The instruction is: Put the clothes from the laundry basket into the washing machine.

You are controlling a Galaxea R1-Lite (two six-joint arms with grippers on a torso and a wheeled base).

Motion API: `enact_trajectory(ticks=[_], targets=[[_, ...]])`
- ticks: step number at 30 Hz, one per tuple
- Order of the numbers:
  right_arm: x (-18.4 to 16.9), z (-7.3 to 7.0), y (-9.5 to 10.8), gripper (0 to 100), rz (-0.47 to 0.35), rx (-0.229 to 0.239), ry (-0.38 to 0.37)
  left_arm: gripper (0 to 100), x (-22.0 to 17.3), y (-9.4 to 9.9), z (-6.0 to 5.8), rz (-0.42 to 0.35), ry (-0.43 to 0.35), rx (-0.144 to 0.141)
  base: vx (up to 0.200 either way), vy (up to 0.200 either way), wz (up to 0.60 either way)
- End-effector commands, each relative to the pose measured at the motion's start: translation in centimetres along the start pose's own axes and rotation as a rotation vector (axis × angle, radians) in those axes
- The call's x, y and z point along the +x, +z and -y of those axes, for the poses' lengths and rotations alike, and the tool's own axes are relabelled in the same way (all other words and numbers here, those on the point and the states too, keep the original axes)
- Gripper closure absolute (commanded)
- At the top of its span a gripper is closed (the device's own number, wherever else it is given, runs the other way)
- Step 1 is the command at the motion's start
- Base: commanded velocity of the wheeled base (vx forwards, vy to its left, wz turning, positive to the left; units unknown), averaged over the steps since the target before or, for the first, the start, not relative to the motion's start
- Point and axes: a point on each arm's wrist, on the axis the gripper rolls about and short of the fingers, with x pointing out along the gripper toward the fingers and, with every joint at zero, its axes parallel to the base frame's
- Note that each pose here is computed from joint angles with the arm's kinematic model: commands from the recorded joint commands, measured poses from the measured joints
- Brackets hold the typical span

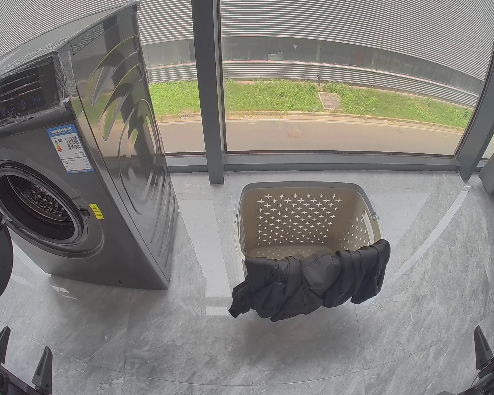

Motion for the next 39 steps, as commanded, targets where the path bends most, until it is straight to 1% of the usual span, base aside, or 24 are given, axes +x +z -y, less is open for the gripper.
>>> enact_trajectory(ticks=[1,16,34,39], targets=[[0.00,0.00,-0.51,0,0.000,0.000,0.000,0,0.01,-0.53,0.00,-0.002,0.002,0.000,0.000,-0.200,0.00],[0.00,0.00,-0.51,0,0.000,0.000,0.000,0,-0.01,-0.49,0.00,0.000,0.000,0.001,0.000,-0.200,0.00],[0.00,0.00,-0.51,0,0.000,0.001,-0.001,0,0.01,-0.53,0.00,-0.002,0.000,0.000,0.000,0.000,0.00],[0.00,0.01,-0.51,0,0.000,0.003,-0.003,0,0.01,-0.53,0.00,-0.002,-0.001,0.000,0.200,0.000,0.00]])
